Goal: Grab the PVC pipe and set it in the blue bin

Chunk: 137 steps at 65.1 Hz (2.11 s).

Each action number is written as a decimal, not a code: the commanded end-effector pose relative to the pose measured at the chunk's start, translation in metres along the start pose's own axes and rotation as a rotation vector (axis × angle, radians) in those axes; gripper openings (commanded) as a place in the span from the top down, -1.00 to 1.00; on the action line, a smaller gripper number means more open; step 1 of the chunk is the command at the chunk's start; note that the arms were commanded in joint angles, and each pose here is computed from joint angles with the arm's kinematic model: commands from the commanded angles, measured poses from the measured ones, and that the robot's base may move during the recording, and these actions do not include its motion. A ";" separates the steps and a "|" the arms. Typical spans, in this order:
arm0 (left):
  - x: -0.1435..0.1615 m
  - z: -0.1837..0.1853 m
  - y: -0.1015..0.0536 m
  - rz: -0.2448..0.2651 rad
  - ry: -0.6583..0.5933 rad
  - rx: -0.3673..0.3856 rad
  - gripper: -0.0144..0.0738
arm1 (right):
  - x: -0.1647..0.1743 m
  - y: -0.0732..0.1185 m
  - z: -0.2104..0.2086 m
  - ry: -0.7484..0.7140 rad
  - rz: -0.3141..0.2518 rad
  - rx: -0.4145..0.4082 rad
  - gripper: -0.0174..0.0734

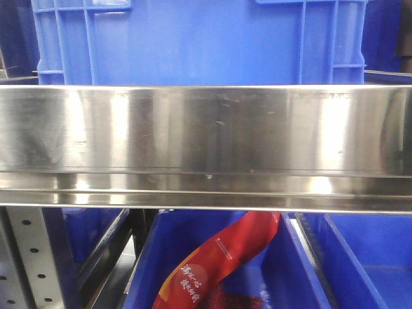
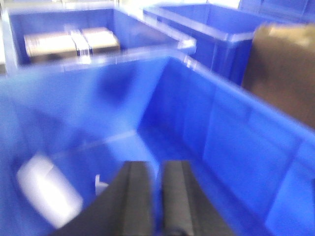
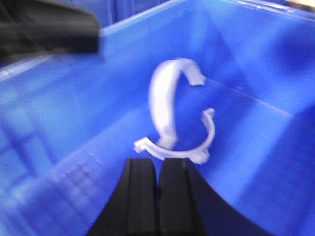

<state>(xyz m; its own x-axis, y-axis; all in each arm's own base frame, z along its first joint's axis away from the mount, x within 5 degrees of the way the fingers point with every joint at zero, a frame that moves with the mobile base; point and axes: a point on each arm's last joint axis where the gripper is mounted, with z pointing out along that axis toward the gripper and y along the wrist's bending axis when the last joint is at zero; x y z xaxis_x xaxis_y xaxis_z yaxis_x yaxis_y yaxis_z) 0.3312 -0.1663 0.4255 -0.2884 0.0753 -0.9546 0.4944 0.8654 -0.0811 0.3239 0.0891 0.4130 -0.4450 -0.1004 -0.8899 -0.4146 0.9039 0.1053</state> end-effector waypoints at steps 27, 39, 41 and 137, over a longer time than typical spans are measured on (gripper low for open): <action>-0.027 -0.069 0.015 -0.216 -0.105 -0.043 0.92 | 0.014 -0.035 -0.051 -0.255 0.375 0.184 0.97; -0.003 -0.089 0.014 -0.235 -0.120 -0.060 0.92 | 0.045 -0.031 -0.071 -0.288 0.322 0.236 0.97; 0.005 -0.094 0.014 -0.237 -0.120 -0.065 0.92 | 0.051 -0.029 -0.074 -0.275 0.284 0.246 0.97; 0.180 -0.242 0.002 -0.033 -0.360 -0.144 0.92 | 0.166 0.025 -0.196 -0.565 0.051 0.266 0.97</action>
<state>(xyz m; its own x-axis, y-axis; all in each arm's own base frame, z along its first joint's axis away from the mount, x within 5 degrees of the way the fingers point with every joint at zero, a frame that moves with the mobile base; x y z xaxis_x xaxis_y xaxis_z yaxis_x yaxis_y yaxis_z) 0.0832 -0.0324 0.3211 -0.0016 -0.0973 -0.9952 0.3637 0.9270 -0.0913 0.0844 0.0147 0.3538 0.0373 0.1207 -0.9920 -0.1712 0.9788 0.1126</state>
